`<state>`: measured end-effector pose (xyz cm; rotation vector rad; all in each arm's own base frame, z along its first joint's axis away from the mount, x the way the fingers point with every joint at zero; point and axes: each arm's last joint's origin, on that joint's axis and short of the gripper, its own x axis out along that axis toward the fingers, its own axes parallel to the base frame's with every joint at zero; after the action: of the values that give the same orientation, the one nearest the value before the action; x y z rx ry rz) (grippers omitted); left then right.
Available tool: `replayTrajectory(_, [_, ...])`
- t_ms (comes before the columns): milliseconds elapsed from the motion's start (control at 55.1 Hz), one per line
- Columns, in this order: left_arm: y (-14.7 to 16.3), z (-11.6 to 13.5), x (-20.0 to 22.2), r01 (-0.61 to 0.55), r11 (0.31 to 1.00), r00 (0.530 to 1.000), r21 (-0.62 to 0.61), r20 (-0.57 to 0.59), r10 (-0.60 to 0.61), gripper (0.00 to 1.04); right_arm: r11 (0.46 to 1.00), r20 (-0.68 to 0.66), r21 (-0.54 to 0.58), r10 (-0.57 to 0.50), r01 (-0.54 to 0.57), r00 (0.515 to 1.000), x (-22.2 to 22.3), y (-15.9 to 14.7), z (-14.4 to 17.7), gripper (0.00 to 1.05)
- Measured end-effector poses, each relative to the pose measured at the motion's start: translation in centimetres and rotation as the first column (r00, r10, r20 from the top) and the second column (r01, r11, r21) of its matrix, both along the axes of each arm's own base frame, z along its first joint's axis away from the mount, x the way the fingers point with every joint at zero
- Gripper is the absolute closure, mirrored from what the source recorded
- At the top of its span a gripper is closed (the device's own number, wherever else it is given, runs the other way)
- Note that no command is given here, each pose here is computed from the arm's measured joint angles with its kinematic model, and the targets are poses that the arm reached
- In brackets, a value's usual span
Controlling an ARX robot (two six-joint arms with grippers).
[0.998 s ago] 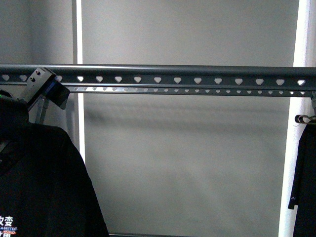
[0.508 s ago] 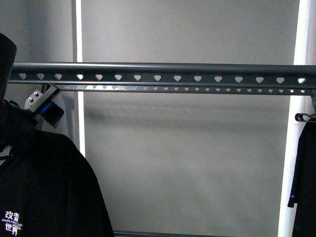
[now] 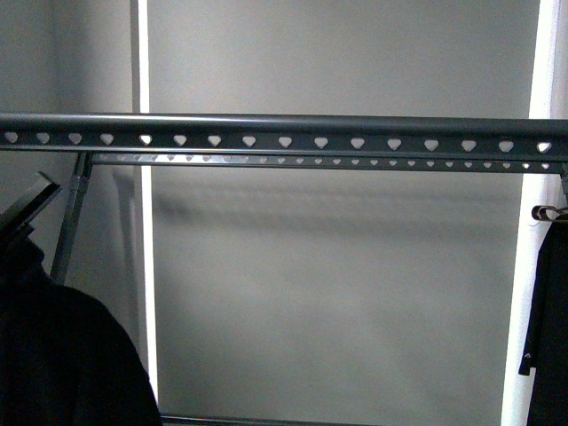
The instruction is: Hang clothes on hanger
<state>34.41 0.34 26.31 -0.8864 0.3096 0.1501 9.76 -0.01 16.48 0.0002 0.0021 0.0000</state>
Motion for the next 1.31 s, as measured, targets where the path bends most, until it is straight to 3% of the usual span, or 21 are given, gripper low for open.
replayTrajectory(91, [-0.4,-0.4,-3.7,0.175,0.982,0.985,0.07,-0.009,-0.174,0.99,1.0,0.0,0.0,0.0,0.0,1.0,0.0,0.0,0.0,0.07])
replayTrajectory(200, [-1.1,-1.1,-7.4,0.414,0.9,0.91,0.139,-0.04,-0.412,0.99,1.0,0.0,0.0,0.0,0.0,1.0,0.0,0.0,0.0,0.07])
replayTrajectory(254, [-1.4,-1.6,-9.2,0.531,0.829,0.847,0.176,-0.065,-0.528,1.0,1.0,0.0,0.0,0.0,0.0,1.0,0.0,0.0,0.0,0.07])
replayTrajectory(327, [-1.6,-2.1,-11.8,0.693,0.674,0.714,0.257,-0.115,-0.691,1.0,1.0,0.0,0.0,0.0,0.0,1.0,0.0,0.0,0.0,0.07])
replayTrajectory(417, [-1.0,-2.2,-13.4,0.787,0.515,0.592,0.34,-0.183,-0.785,1.0,1.0,0.0,0.0,0.0,0.0,1.0,0.0,0.0,0.0,0.07])
replayTrajectory(472, [-0.6,-1.9,-13.5,0.798,0.435,0.557,0.417,-0.236,-0.796,1.0,1.0,0.0,0.0,0.0,0.0,1.0,0.0,0.0,0.0,0.07])
replayTrajectory(581, [-0.1,-0.7,-12.3,0.75,0.205,0.505,0.629,-0.345,-0.791,1.0,1.0,0.0,0.0,0.0,0.0,1.0,0.0,0.0,0.0,0.07])
replayTrajectory(708, [-1.1,1.0,-10.3,0.588,-0.224,0.383,0.777,-0.512,-0.769,1.0,1.0,0.0,0.0,0.0,0.0,1.0,0.0,0.0,0.0,0.07])
replayTrajectory(799, [-3.0,2.3,-7.7,0.403,-0.464,0.37,0.789,-0.604,-0.705,1.0,1.0,0.0,0.0,0.0,0.0,1.0,0.0,0.0,0.0,0.07])
replayTrajectory(962, [-5.6,2.7,-4.8,0.188,-0.636,0.402,0.748,-0.65,-0.645,1.0,1.0,0.0,0.0,0.0,0.0,1.0,0.0,0.0,0.0,0.07])
replayTrajectory(1053, [-6.9,2.6,-3.5,0.091,-0.686,0.418,0.722,-0.653,-0.631,1.0,1.0,0.0,0.0,0.0,0.0,1.0,0.0,0.0,0.0,0.07])
replayTrajectory(1307, [-9.8,3.0,-1.7,-0.131,-0.708,0.421,0.694,-0.608,-0.674,1.0,1.0,0.0,0.0,0.0,0.0,1.0,0.0,0.0,0.0,0.07])
